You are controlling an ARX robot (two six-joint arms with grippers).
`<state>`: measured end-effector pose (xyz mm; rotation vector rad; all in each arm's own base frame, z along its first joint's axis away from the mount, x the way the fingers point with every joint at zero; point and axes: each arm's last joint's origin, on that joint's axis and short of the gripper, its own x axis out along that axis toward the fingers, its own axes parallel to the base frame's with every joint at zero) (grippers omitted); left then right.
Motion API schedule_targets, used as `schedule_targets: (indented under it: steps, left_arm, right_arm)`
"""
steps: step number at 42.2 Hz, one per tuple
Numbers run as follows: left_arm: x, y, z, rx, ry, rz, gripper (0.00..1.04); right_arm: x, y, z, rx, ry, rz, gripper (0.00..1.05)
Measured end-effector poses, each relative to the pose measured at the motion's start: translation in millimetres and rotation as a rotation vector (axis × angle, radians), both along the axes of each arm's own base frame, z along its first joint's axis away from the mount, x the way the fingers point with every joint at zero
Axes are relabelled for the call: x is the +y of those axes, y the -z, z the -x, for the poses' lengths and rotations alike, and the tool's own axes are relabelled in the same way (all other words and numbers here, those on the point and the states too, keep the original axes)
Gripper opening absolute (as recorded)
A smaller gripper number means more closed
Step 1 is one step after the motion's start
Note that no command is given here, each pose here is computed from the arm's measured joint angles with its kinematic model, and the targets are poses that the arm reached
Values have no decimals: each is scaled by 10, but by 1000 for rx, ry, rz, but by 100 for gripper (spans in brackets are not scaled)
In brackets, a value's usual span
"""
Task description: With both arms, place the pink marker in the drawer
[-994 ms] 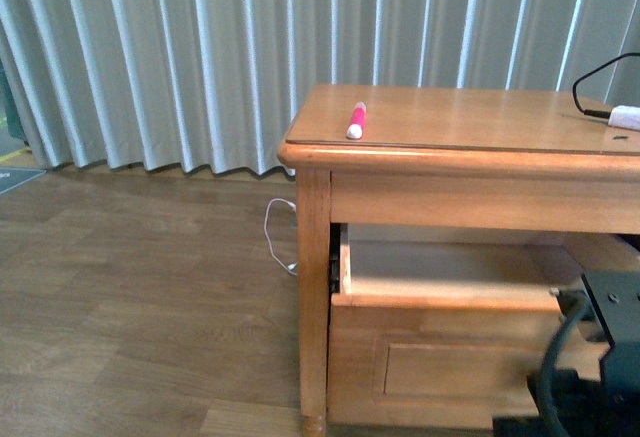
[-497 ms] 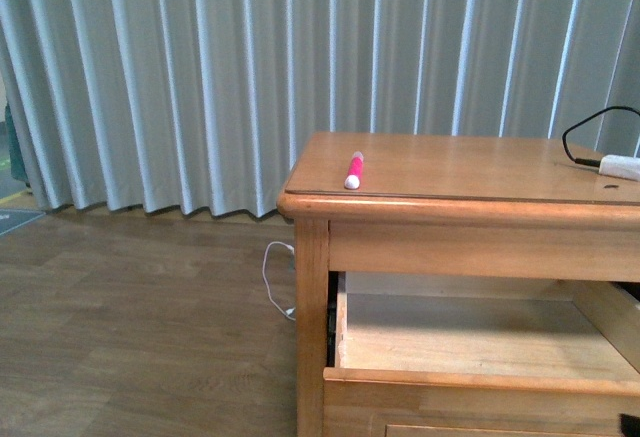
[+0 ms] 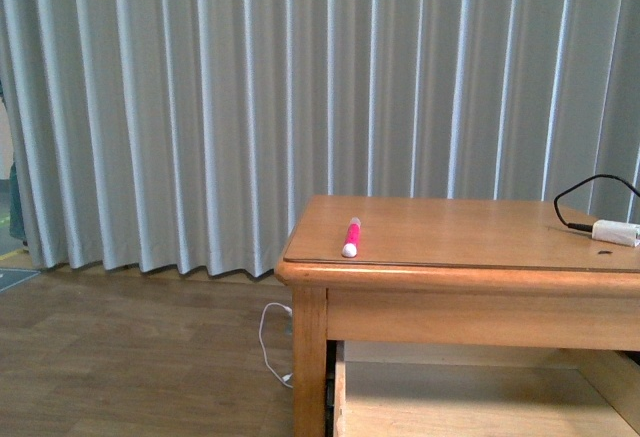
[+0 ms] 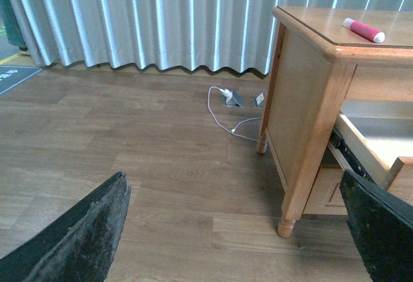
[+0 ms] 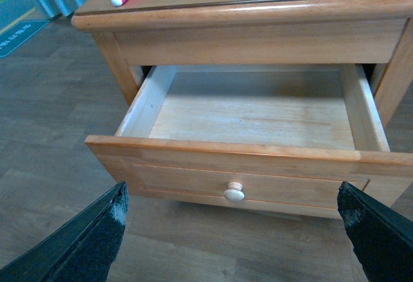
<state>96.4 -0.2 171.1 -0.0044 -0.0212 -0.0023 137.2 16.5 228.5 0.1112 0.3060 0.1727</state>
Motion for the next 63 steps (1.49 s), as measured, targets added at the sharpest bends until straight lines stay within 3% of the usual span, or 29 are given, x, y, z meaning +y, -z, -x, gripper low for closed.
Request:
schedule_targets:
  steps: [20,24,28,33,39,49,63]
  left_arm:
    - [1,0,-1,2,-8,2,98]
    - [-54,-36,-100,88,-237,28,98]
    - [-152,-214,-279,96,-261,20,98]
    - [-281,-486,-557,61,-215,0,98]
    - [-638,-778,-1264,74,-54,-67,98]
    - [-1160,-847,-2188,110,43,-166,98]
    - [-1672,-864,-3082,103,139,-192,98]
  right_arm:
    - [7,0,1,1,-1,-2,96]
    - [7,0,1,1,-1,-2,96]
    - [7,0,1,1,-1,-3,96]
    - [7,0,1,1,0,-2,96]
    - [7,0,1,1,0,-2,96]
    - [7,0,1,1,0,-2,96]
    - [7,0,1,1,0,-2,96]
